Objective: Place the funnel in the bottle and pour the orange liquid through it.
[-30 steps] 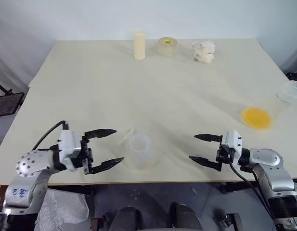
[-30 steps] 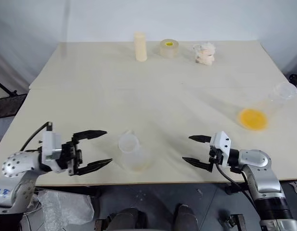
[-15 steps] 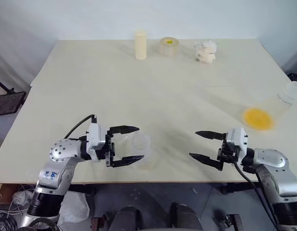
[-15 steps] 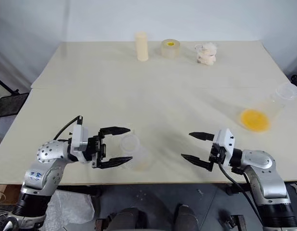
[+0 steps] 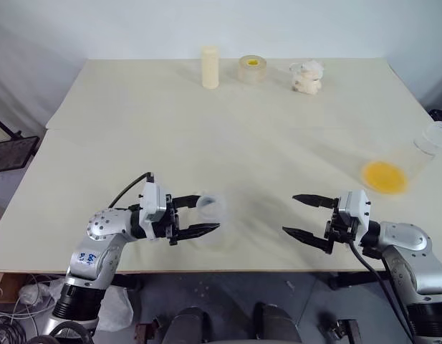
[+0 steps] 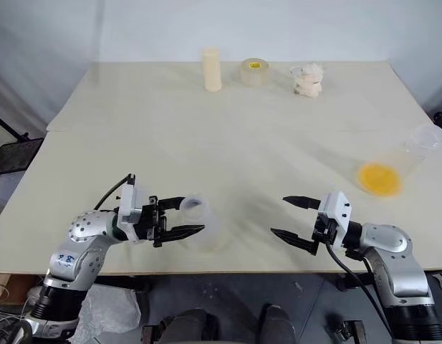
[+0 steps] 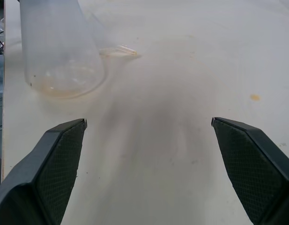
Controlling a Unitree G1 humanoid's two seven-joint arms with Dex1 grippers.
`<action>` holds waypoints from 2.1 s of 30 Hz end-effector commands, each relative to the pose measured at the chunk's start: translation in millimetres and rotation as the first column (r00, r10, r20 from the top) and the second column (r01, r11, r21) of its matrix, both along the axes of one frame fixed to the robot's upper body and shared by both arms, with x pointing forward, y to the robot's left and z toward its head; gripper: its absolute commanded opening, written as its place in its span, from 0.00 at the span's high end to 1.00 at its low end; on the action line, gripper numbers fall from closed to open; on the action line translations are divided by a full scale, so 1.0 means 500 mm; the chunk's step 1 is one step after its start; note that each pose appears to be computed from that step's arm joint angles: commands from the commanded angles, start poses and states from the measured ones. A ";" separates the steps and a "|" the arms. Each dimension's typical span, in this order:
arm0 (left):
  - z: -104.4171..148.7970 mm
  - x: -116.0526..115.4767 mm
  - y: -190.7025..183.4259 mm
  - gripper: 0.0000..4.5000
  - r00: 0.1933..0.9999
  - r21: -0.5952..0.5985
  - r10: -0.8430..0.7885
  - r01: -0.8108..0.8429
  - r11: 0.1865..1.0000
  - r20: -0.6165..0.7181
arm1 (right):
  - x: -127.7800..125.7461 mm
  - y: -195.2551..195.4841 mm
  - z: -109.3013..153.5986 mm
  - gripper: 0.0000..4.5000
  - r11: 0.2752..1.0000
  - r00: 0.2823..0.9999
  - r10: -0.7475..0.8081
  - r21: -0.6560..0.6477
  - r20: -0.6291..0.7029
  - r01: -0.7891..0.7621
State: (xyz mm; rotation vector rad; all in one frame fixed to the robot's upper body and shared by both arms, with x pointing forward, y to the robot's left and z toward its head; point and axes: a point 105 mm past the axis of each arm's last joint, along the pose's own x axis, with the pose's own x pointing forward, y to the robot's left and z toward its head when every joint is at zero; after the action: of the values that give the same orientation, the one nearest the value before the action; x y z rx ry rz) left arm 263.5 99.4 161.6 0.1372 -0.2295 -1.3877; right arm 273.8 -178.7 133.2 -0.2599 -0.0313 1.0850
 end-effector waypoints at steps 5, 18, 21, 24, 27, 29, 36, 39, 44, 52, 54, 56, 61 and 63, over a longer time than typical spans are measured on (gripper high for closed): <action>0.026 0.033 -0.050 0.48 0.999 -0.033 0.027 -0.026 0.999 0.045 | 0.002 -0.005 0.027 0.00 1.000 0.998 -0.011 0.001 0.064 0.010; 0.076 0.159 -0.168 0.48 0.969 -0.013 0.192 -0.193 0.981 0.154 | 0.016 -0.085 0.050 0.00 0.983 0.979 -0.179 0.055 0.100 0.174; 0.084 0.175 -0.193 0.48 0.967 -0.024 0.196 -0.195 0.981 0.163 | 0.018 -0.098 0.056 0.00 0.977 0.971 -0.211 0.065 0.111 0.205; 0.090 0.191 -0.218 0.48 0.969 -0.034 0.199 -0.196 0.980 0.150 | 0.015 -0.100 0.058 0.00 0.975 0.968 -0.221 0.067 0.119 0.214; 0.083 0.201 -0.229 0.48 0.973 -0.030 0.195 -0.193 0.981 0.125 | 0.011 -0.099 0.059 0.00 0.973 0.966 -0.228 0.073 0.122 0.221; 0.076 0.208 -0.232 0.48 0.975 -0.023 0.198 -0.196 0.980 0.106 | 0.006 -0.096 0.059 0.00 0.972 0.966 -0.229 0.074 0.122 0.222; 0.067 0.207 -0.238 0.19 0.980 -0.016 0.176 -0.175 0.984 0.093 | -0.008 -0.087 0.063 0.00 0.970 0.963 -0.238 0.072 0.126 0.231; 0.069 0.200 -0.239 0.00 0.984 -0.022 0.161 -0.160 0.987 0.079 | -0.008 -0.084 0.066 0.00 0.970 0.962 -0.240 0.072 0.129 0.232; 0.068 0.191 -0.224 0.00 0.983 -0.012 0.162 -0.161 0.987 0.087 | -0.005 -0.075 0.070 0.00 0.971 0.962 -0.236 0.074 0.136 0.227; 0.071 0.180 -0.190 0.00 0.980 0.013 0.182 -0.183 0.983 0.079 | 0.004 -0.072 0.073 0.00 0.974 0.964 -0.225 0.068 0.142 0.217; 0.072 0.178 -0.181 0.00 0.979 0.016 0.187 -0.188 0.982 0.082 | 0.008 -0.071 0.073 0.00 0.974 0.964 -0.222 0.067 0.143 0.215; 0.073 0.178 -0.177 0.00 0.978 0.017 0.192 -0.194 0.981 0.081 | 0.011 -0.069 0.074 0.00 0.975 0.965 -0.220 0.068 0.143 0.212; 0.080 0.179 -0.173 0.00 0.976 0.014 0.200 -0.202 0.979 0.083 | 0.017 -0.065 0.073 0.00 0.976 0.966 -0.213 0.069 0.145 0.205; 0.086 0.178 -0.159 0.00 0.974 0.011 0.209 -0.211 0.977 0.085 | 0.016 -0.065 0.073 0.00 0.977 0.966 -0.212 0.070 0.145 0.204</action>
State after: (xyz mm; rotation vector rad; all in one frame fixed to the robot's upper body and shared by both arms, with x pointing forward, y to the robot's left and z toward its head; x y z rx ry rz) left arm 355.9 12.5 187.0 0.2365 -0.1968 -1.1897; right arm 284.1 -214.0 164.0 -0.2772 -0.1357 0.8397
